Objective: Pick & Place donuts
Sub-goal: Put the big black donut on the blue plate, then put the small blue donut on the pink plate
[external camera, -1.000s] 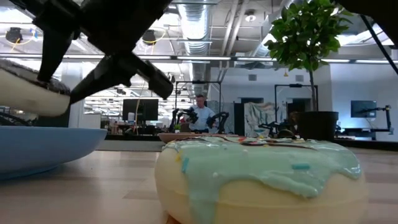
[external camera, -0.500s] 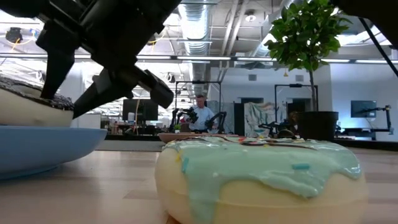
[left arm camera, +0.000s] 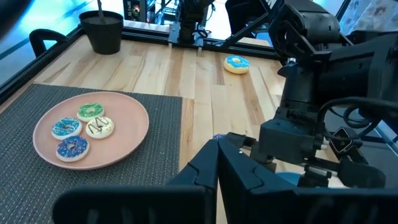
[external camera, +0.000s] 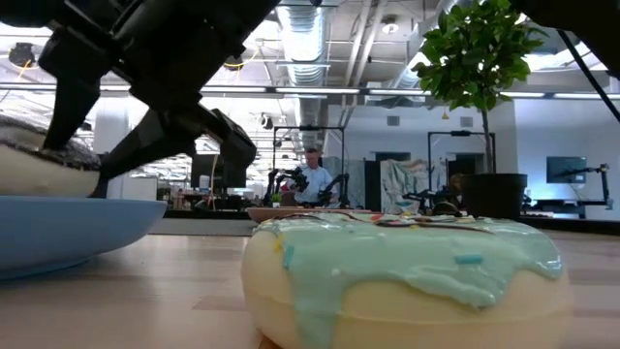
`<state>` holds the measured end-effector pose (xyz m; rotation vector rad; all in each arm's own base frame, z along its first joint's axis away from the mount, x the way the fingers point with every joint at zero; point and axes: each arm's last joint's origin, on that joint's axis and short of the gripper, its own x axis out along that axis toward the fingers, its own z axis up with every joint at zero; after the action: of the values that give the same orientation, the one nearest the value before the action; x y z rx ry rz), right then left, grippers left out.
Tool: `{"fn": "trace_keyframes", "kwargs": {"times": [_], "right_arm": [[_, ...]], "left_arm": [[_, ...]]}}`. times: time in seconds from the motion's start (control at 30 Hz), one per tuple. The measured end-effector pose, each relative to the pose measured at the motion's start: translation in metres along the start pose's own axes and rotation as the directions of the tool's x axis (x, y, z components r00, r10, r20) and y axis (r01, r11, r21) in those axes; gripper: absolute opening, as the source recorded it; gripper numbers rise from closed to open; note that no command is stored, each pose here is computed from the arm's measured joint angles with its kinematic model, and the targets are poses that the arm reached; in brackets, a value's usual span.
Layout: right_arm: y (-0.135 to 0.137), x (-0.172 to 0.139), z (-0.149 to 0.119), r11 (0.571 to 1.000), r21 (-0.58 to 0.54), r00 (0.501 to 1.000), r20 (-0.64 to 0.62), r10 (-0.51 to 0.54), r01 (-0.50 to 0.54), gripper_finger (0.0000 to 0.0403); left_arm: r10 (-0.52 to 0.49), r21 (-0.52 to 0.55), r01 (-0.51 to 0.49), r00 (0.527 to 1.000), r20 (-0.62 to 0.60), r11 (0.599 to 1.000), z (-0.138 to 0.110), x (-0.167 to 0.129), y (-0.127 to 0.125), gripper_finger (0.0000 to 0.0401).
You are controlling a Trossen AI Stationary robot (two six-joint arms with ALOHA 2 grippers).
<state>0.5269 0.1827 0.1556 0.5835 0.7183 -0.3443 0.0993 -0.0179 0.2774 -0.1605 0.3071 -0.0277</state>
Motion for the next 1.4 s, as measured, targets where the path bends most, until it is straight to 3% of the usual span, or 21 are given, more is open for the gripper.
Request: {"fn": "trace_keyframes", "kwargs": {"times": [0.37, 0.57, 0.73, 0.83, 0.93, 1.07, 1.3, 1.4], "right_arm": [[-0.006, 0.003, 0.007, 0.999, 0.04, 1.0, -0.012, 0.006, -0.006, 0.0239], [-0.01, 0.001, 0.025, 0.994, 0.067, 0.99, -0.106, 0.089, -0.082, 0.0245], [-0.008, -0.016, 0.046, 0.996, 0.026, 0.989, -0.117, 0.087, -0.085, 0.0241], [-0.013, -0.033, 0.05, 1.0, 0.009, 0.99, -0.139, 0.016, -0.015, 0.0239], [-0.016, -0.056, 0.051, 0.991, -0.066, 0.983, -0.133, -0.123, 0.115, 0.0237], [-0.021, -0.09, 0.044, 0.951, -0.202, 0.941, -0.197, -0.274, 0.235, 0.0196], [-0.027, -0.132, 0.008, 0.846, -0.343, 0.867, -0.145, -0.478, 0.409, 0.0021], [-0.038, -0.153, -0.009, 0.829, -0.362, 0.853, -0.142, -0.502, 0.427, 0.0014]], "left_arm": [[0.0, 0.001, 0.0, 1.0, 0.0, 1.0, 0.0, 0.0, 0.0, 0.0], [-0.004, 0.002, 0.004, 1.0, -0.001, 1.0, 0.0, 0.0, 0.0, 0.0], [-0.009, 0.002, 0.009, 1.0, -0.002, 1.0, 0.0, 0.0, 0.0, 0.0], [-0.029, 0.002, 0.029, 1.0, -0.008, 1.0, 0.0, 0.0, -0.001, 0.0], [-0.046, 0.003, 0.046, 0.999, -0.02, 0.999, -0.001, 0.0, -0.001, 0.0], [-0.05, 0.0, 0.05, 0.999, -0.02, 0.999, -0.001, 0.0, -0.001, 0.0], [-0.04, 0.004, 0.04, 0.998, -0.048, 0.999, -0.002, 0.006, -0.002, 0.0], [-0.023, 0.009, 0.024, 0.996, -0.081, 1.0, -0.003, 0.013, -0.003, 0.0]]}}
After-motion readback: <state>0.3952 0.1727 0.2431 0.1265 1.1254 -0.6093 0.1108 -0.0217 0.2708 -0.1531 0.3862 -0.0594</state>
